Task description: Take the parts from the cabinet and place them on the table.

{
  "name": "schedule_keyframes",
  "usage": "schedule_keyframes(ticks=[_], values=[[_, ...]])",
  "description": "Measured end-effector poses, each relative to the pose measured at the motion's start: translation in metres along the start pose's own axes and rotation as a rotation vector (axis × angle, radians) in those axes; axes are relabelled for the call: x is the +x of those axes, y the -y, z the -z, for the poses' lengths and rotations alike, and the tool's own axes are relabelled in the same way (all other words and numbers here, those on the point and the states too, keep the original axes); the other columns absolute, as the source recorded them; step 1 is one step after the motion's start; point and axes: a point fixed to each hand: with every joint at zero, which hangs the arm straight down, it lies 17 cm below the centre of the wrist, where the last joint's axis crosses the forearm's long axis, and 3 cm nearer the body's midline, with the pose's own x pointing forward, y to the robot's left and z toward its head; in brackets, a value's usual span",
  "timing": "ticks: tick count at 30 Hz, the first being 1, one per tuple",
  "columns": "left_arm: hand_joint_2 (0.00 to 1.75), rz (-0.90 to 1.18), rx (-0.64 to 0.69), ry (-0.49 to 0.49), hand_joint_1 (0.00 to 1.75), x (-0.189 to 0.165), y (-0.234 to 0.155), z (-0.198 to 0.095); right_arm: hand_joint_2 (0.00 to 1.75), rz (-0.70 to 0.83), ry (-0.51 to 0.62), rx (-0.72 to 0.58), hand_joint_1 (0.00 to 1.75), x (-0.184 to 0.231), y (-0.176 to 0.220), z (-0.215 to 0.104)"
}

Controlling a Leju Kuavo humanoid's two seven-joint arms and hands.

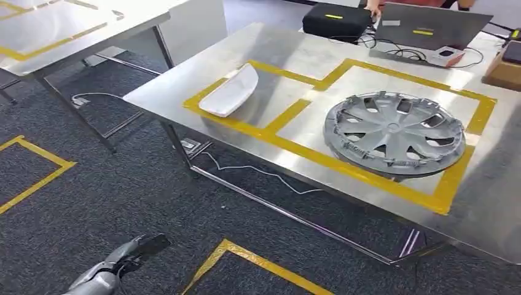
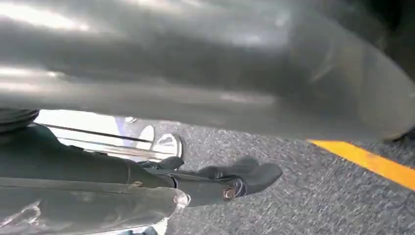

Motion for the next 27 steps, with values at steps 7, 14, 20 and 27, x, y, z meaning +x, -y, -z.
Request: schedule_keyframes(ticks=[7,14,20,27], values=[[0.00,-0.008,-0.001,-0.002,0.00,0.000,0.002,-0.001,0.00,0.002,-0.001,-0.003,0.00,0.000,0.002,0.000],[0.00,-0.021,0.003,0.003,0.00,0.003,0.002,-0.001,0.00,0.005,0.000,-0.007,0.00,0.001,0.003,0.001],[0.00,-0.033,-0.002,0.005,0.00,0.005,0.007,-0.003,0.00,0.008,-0.013,-0.009,0.00,-0.005,0.004,0.001],[0.00,-0.049,-0.013,-0.004,0.00,0.004,0.016,-0.007,0.00,0.009,-0.009,-0.010,0.00,-0.001,0.005,0.001]])
